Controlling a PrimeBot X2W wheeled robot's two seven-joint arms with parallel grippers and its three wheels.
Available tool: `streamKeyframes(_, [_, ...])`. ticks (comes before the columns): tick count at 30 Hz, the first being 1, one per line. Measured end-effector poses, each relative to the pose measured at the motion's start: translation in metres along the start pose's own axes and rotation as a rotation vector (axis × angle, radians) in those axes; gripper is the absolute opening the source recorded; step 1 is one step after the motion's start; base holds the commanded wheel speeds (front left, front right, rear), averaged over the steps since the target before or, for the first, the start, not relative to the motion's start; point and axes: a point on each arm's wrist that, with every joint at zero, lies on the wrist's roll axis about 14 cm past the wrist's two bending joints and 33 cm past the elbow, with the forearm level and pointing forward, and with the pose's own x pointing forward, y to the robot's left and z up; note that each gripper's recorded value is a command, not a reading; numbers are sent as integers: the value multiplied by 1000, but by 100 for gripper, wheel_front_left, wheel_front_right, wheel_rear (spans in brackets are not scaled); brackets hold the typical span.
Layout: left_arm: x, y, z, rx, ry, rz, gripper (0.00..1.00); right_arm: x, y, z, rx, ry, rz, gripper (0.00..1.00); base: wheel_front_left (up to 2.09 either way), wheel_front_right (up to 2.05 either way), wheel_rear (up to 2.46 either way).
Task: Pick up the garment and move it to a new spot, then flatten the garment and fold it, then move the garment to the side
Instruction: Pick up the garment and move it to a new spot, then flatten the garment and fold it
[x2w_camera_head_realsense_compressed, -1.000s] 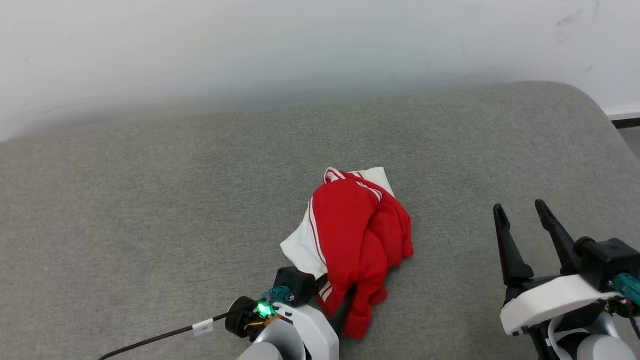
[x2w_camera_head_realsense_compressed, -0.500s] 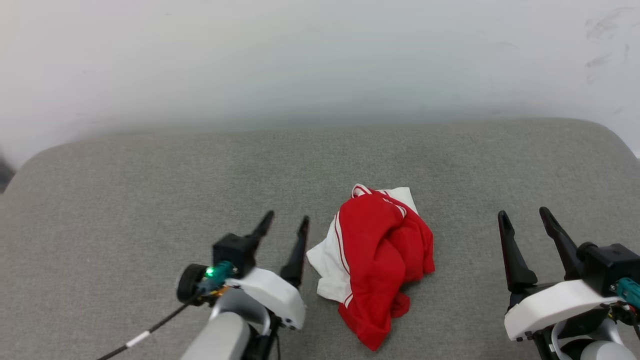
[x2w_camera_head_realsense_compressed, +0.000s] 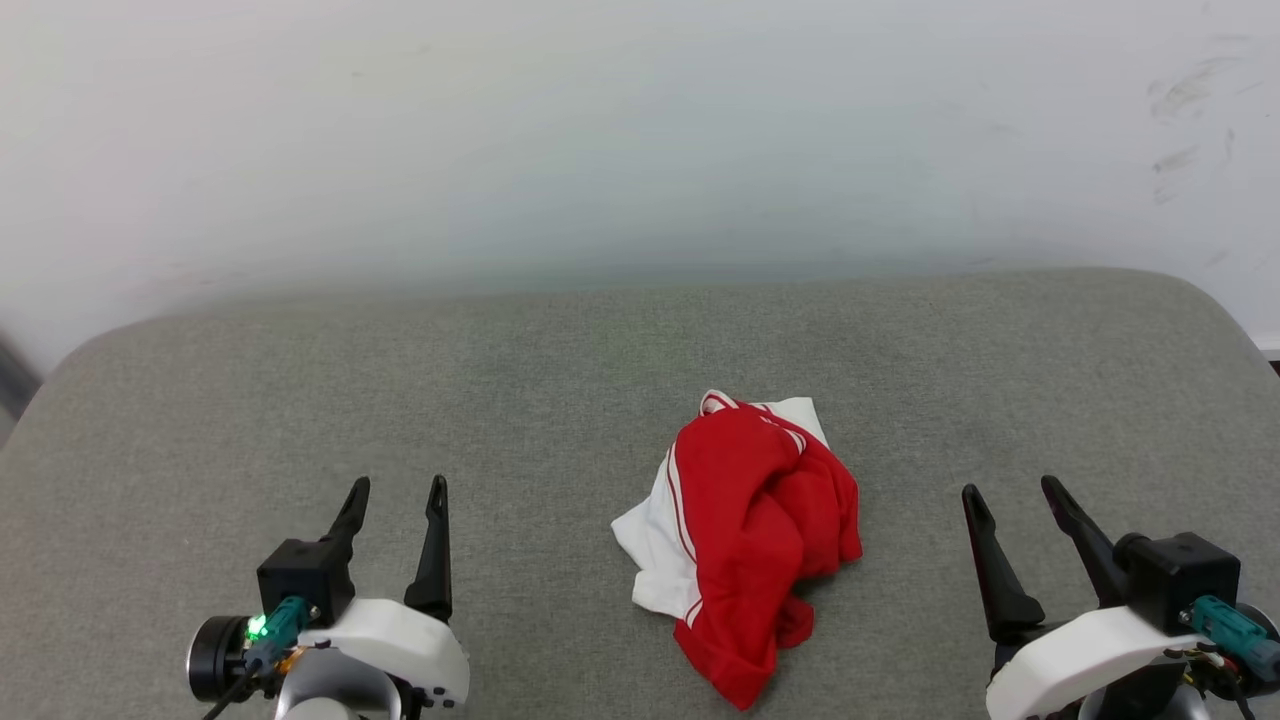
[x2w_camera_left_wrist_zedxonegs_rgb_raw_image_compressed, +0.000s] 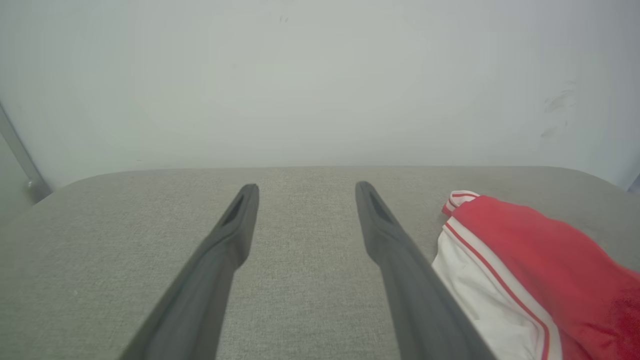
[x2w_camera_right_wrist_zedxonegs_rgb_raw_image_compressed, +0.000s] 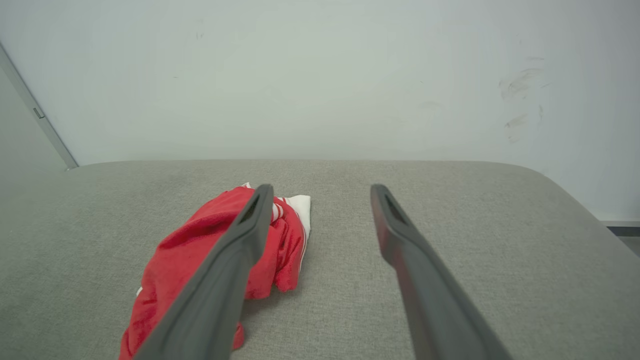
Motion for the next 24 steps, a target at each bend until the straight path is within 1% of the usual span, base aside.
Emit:
streamKeyframes(6, [-8, 0, -3, -13, 16, 17, 100, -3, 1, 0, 0, 2, 2, 100, 0, 0, 0])
streamKeyframes(19, [-9, 2, -1, -20, 19, 22, 100, -1, 4, 1, 2, 2, 10, 100, 0, 0, 0])
streamKeyframes(23, [2, -11, 1, -68, 36, -43, 100, 2, 2, -1, 1, 9, 7, 100, 0, 0, 0])
streamKeyframes(24, [11, -22, 0, -74, 65, -97, 100, 4, 3, -4, 2, 20, 11, 100, 0, 0, 0])
